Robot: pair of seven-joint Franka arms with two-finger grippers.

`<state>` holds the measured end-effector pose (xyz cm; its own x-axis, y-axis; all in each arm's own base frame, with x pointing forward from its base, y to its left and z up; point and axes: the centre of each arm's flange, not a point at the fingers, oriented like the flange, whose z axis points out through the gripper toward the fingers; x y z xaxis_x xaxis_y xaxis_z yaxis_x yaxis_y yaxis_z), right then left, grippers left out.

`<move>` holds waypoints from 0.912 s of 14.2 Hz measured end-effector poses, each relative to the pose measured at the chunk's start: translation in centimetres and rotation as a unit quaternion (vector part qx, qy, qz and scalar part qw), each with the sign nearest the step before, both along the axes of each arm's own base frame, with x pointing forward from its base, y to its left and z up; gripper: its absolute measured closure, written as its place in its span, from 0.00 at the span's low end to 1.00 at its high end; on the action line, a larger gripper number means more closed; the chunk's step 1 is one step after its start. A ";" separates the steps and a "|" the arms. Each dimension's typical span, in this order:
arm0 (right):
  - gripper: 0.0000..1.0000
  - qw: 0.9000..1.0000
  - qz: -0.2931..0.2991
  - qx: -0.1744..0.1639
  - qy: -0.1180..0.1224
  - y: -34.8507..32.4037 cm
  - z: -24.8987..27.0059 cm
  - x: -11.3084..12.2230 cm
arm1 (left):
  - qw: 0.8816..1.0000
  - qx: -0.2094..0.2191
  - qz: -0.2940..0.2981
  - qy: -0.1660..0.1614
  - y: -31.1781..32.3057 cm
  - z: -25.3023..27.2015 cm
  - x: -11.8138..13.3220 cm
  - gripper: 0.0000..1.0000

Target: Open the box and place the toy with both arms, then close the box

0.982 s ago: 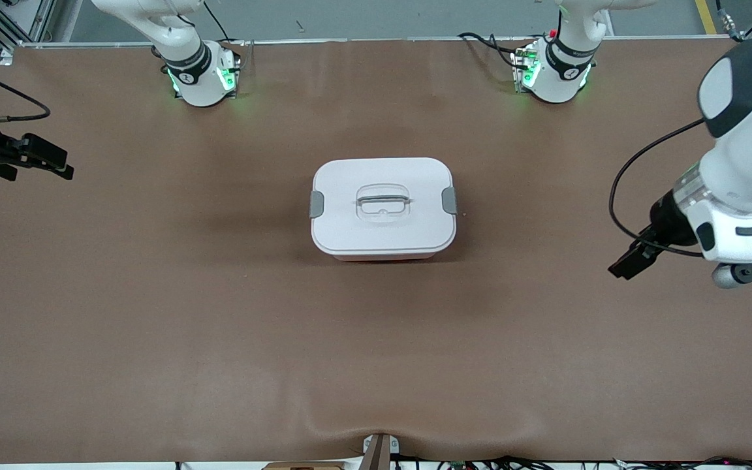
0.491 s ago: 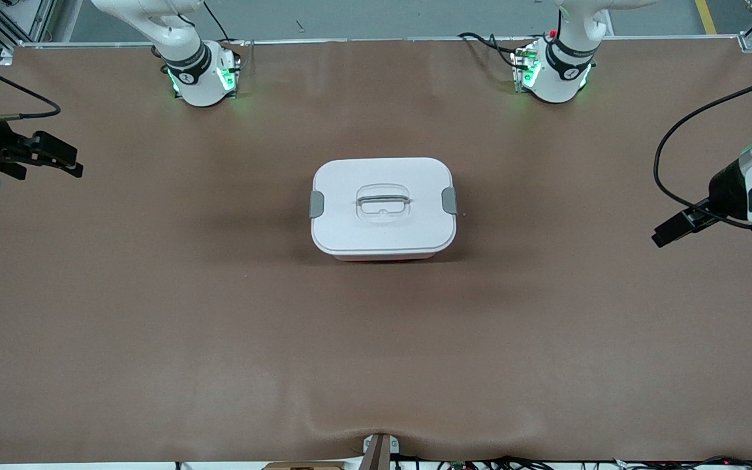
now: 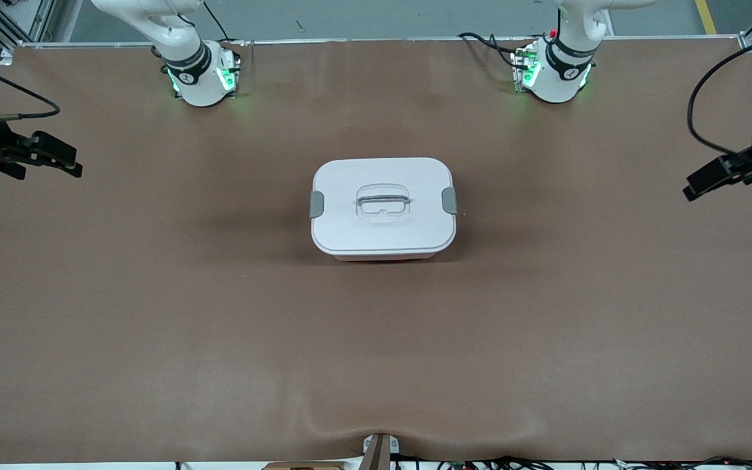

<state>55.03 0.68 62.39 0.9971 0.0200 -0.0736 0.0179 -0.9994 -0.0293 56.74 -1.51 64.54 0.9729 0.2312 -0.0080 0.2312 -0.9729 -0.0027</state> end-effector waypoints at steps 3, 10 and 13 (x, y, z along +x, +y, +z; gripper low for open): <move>0.00 1.000 0.000 0.000 0.000 0.0 0.0 0.0 | 1.000 -0.008 -0.021 0.017 0.8 1.2 -1.8 0.00; 0.00 1.000 0.000 0.000 0.000 0.0 0.0 0.0 | 0.997 -0.010 -0.070 0.023 0.6 1.6 -4.0 0.00; 0.00 1.000 0.000 0.000 0.001 0.0 0.0 0.0 | 0.997 -0.009 -0.074 0.019 0.6 1.3 -3.8 0.00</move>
